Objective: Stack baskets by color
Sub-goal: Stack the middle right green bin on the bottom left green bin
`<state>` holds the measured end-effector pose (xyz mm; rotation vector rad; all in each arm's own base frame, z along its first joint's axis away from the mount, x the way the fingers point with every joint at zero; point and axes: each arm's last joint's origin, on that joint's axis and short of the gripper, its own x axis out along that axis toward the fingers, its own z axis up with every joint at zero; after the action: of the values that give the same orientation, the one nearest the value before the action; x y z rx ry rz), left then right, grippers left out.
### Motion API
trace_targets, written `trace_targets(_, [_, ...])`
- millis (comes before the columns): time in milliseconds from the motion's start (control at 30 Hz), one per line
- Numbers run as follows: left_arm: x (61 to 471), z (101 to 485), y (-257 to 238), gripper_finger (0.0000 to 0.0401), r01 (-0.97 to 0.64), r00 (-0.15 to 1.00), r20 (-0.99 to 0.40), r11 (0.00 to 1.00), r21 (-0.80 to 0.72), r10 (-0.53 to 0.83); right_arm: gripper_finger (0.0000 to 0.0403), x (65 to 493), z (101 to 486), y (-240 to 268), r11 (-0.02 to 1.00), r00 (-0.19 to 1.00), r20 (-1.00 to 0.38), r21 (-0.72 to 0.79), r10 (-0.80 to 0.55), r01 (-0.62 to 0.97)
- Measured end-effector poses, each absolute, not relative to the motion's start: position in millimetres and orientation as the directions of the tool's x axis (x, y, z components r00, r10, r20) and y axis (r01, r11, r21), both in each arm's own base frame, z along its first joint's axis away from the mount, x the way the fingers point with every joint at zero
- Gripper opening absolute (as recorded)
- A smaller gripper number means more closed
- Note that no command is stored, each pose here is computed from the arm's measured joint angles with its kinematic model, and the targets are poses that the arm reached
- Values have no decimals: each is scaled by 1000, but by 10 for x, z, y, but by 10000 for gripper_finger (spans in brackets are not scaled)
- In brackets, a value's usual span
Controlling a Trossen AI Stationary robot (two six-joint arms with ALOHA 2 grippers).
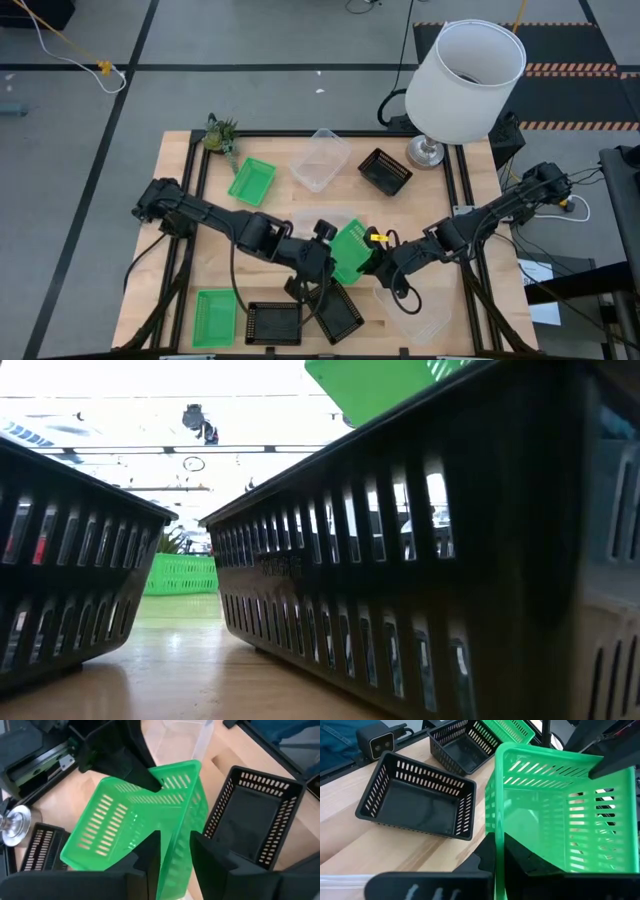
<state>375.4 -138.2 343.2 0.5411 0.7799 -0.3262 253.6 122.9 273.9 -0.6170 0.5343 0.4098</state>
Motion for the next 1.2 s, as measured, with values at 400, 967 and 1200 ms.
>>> trace_targets(400, [3778,3384,-1358,54,529,643,-755,786,320,-125,7,2537,2739,1229,737,789,-580,-441,201,-512])
trace_targets(967, [3792,3392,-1354,25,506,645,-748,821,263,-158,7,2541,2745,1231,701,794,-573,-481,203,-527])
trace_targets(1200, [3850,3339,-1337,93,484,647,-748,838,253,-148,7,2547,2752,1233,691,801,-563,-498,203,-524])
